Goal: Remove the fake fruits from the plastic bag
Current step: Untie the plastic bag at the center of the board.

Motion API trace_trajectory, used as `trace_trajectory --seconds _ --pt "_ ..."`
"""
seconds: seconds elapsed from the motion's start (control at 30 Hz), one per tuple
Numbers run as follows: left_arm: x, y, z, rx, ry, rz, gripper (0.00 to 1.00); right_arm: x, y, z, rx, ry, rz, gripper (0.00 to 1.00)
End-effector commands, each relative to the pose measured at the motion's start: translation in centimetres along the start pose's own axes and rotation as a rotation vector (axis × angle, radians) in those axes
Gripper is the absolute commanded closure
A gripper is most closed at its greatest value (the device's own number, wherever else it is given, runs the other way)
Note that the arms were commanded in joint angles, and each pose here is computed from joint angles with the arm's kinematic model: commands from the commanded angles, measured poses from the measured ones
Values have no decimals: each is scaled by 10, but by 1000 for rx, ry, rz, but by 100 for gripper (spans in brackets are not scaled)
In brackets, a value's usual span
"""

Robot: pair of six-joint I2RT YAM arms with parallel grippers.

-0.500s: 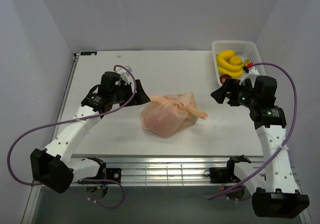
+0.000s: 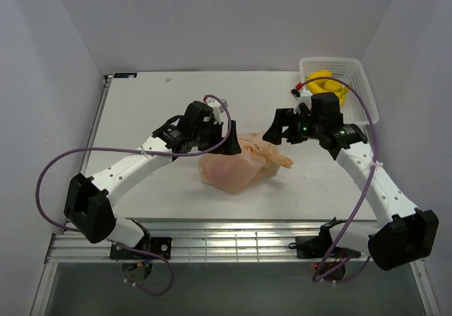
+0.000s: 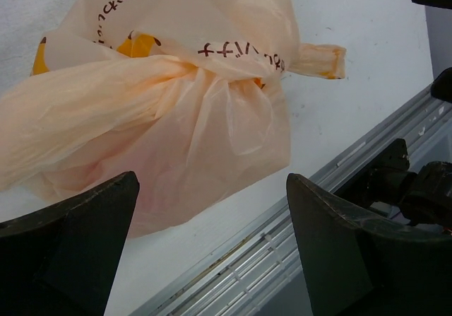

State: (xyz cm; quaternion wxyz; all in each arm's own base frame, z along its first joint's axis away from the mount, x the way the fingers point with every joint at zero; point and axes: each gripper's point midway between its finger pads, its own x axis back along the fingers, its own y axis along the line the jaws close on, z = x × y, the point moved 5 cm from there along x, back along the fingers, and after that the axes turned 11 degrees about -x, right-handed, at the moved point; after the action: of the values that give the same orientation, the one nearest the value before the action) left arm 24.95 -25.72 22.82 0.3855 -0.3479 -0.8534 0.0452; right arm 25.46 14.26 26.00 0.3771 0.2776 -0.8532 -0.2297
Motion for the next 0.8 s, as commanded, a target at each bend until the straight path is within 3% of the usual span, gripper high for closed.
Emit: trace_trajectory --seconds 0.0,0.33,0.43,0.53,0.57,0.67,0.7,0.77 --pt "-6 0 -10 -38 -17 -47 2 -19 14 -14 67 -31 77 10" --pt "-51 -10 -6 -73 56 -104 2 -72 6 -6 115 100 260 7" --pt "-62 -13 -4 -86 76 -110 6 -85 3 3 121 144 271 6" --pt "-68 -11 0 -81 94 -123 27 -92 1 11 120 176 264 6" --pt "-68 -10 1 -79 96 -126 51 -94 0 14 118 184 267 5" --pt "-72 -7 2 -73 104 -156 91 -93 -1 16 116 185 274 5" --pt "-72 -4 3 -69 102 -186 100 -92 -2 15 116 180 276 5" --pt "-70 -1 1 -70 87 -211 100 -88 0 16 120 173 271 5"
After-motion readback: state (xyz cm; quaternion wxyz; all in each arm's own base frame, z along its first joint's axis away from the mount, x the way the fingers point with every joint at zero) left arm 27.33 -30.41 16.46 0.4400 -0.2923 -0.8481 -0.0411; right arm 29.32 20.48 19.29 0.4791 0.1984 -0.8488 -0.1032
